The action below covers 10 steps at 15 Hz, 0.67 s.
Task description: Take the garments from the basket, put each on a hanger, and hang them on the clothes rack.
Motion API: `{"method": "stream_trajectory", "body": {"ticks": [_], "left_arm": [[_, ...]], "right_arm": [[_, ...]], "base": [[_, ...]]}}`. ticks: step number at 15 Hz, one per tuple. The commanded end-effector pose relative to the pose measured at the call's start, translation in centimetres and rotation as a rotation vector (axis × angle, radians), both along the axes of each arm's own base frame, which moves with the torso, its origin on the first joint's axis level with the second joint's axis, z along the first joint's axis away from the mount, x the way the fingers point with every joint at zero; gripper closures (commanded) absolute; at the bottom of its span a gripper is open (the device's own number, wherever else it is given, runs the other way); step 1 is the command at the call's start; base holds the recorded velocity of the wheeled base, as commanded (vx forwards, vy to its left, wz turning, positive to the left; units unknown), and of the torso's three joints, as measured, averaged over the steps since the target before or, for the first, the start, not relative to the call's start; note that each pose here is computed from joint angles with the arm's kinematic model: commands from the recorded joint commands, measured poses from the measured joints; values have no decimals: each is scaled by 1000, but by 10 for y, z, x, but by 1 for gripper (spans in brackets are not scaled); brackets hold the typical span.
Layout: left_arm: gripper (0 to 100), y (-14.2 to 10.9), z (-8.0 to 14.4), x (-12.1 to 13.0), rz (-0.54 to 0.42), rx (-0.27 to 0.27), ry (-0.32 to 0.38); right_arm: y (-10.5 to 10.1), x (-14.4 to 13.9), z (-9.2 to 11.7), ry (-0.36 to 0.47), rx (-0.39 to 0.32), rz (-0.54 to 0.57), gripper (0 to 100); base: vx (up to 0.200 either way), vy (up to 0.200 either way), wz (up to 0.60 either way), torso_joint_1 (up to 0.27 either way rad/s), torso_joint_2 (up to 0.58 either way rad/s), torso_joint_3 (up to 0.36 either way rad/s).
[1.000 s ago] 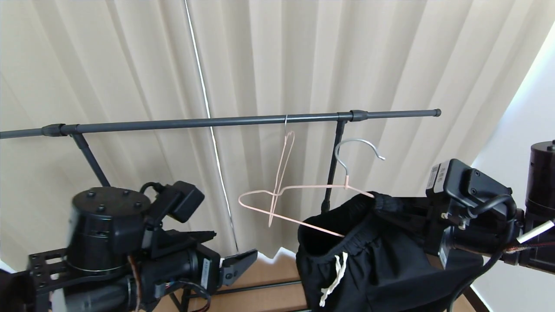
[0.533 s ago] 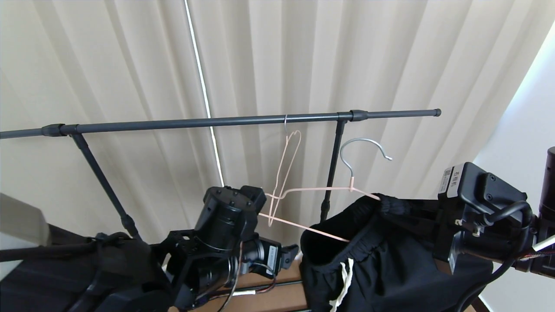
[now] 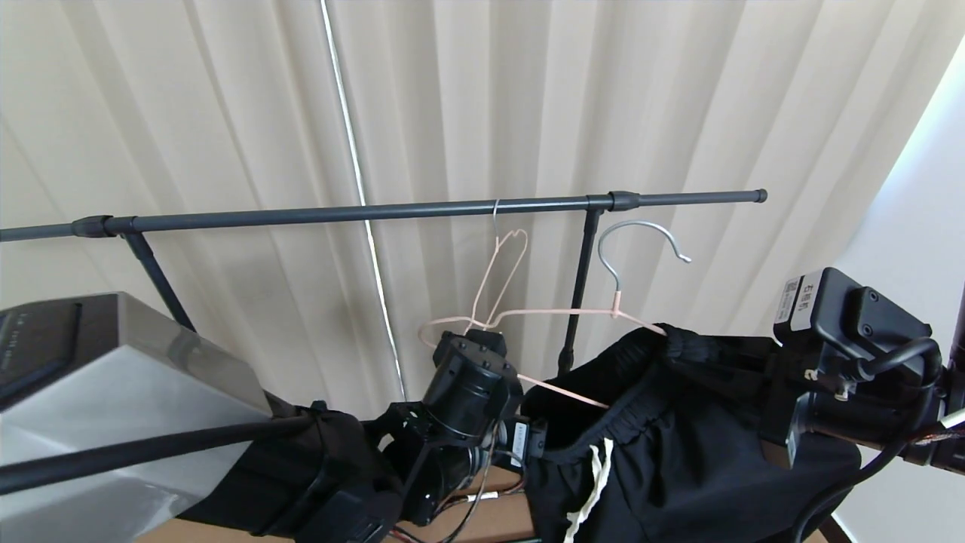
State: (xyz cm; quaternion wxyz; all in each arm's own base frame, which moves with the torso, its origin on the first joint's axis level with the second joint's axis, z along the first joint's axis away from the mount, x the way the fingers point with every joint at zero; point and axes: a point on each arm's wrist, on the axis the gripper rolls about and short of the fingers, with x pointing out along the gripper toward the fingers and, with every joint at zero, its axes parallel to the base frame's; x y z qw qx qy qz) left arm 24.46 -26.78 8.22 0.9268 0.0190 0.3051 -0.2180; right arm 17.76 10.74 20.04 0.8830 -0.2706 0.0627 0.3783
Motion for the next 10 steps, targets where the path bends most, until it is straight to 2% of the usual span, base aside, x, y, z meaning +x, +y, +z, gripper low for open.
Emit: {"method": "stream_trajectory", "body": {"ticks": [1,4,8,9,10], "left_arm": [[0,-6,-16,0,-7,34,24],[0,-7,-25,-12,-30,73,43],[0,-6,-31,-14,-33,91,58],[100,-6,-31,-14,-31,92,56],[100,-6,-31,-14,-26,90,53]], "right_arm": [[0,-1,1,-4,2,2,100],[-1,-3,4,-17,9,2,100],[-3,-6,7,-28,16,2,100],[-4,-6,7,-29,16,0,100],[-4,-6,7,-29,16,0,100]], "base": [[0,0,0,0,0,0],[0,0,0,0,0,0],[0,0,0,0,0,0],[0,0,0,0,0,0],[0,0,0,0,0,0]]}}
